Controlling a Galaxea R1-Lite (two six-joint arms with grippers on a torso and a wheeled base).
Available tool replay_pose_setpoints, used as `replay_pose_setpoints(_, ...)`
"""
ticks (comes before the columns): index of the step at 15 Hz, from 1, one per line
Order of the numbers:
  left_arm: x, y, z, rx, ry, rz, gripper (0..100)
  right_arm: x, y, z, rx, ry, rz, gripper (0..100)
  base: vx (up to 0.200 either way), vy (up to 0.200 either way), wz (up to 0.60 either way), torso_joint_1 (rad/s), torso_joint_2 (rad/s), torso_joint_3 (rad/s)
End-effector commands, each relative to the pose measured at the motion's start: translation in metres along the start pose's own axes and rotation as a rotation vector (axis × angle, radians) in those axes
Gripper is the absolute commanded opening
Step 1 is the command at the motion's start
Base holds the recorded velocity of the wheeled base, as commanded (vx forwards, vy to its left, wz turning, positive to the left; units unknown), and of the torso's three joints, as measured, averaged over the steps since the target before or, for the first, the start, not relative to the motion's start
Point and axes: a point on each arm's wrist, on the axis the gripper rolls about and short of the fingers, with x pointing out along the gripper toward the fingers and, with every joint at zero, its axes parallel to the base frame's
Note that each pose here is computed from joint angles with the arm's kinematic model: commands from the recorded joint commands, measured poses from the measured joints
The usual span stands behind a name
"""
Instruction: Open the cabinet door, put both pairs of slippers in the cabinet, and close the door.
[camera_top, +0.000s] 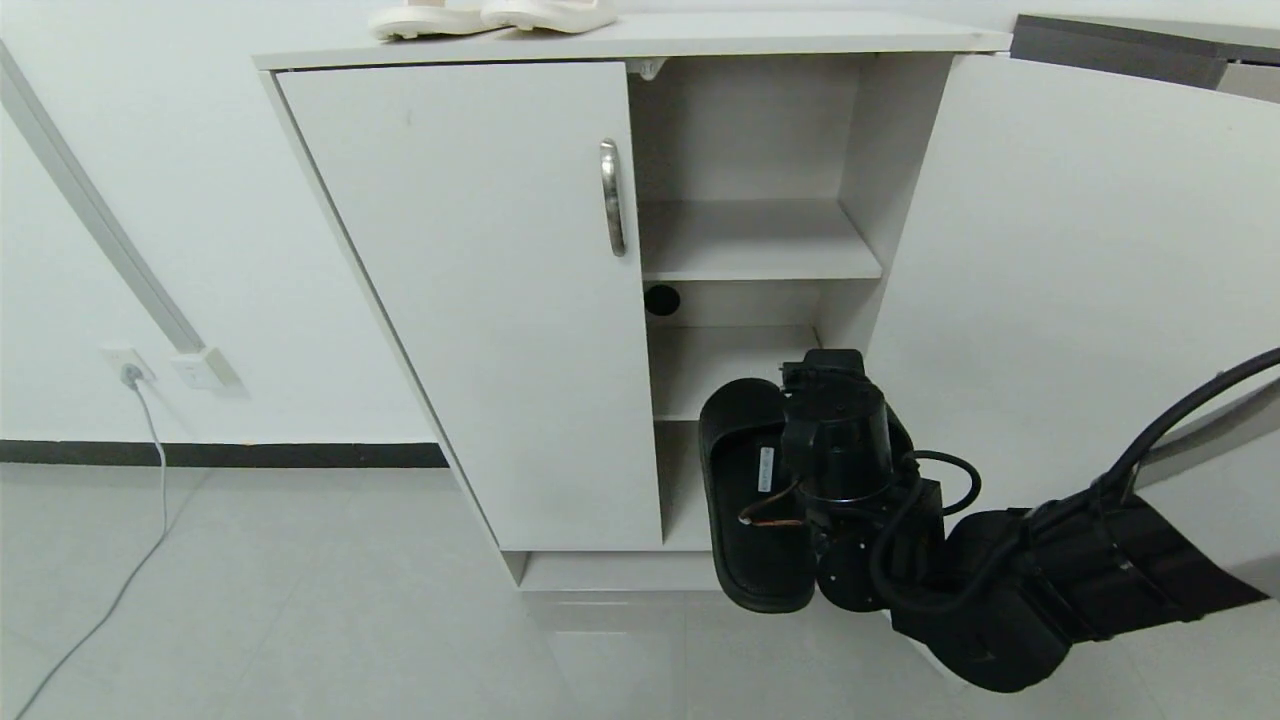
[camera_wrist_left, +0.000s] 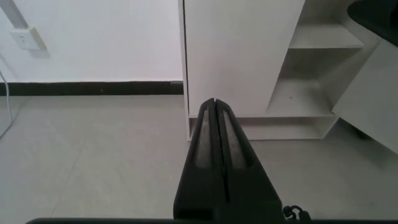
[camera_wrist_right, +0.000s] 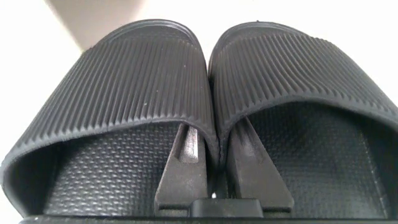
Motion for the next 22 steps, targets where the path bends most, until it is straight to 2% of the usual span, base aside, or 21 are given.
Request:
replay_pose_setpoints(1,0.0,0.0,0.0,-0.001,0.002,0.001,0,0.001,0.004,-0.009,-0.013,0.018,0.03,0,0.0,0.0,0.0,0.0,0.0,0.0)
replay_pose_setpoints(3,0.0,0.0,0.0,0.001,0.002,0.001,0,-0.002,0.004,-0.013,-0.021,0.026,0.064,0,0.0,0.0,0.0,0.0,0.0,0.0)
replay_pose_setpoints(15,0.0,0.0,0.0,0.001,0.002,-0.001,0,0.005,0.006,-0.023,-0.036,0.039,0.053,0,0.0,0.0,0.0,0.0,0.0,0.0)
replay_pose_setpoints(19,0.0,0.0,0.0,0.001,0.002,-0.001,0,0.008,0.007,-0.028,-0.033,0.038,0.052,0,0.0,0.0,0.0,0.007,0.0,-0.152)
replay_pose_setpoints(22,0.0,0.0,0.0,0.001,0.004,-0.001,0,0.015,0.008,-0.029,-0.013,0.0,0.059,0,0.0,0.0,0.0,0.004,0.0,-0.189)
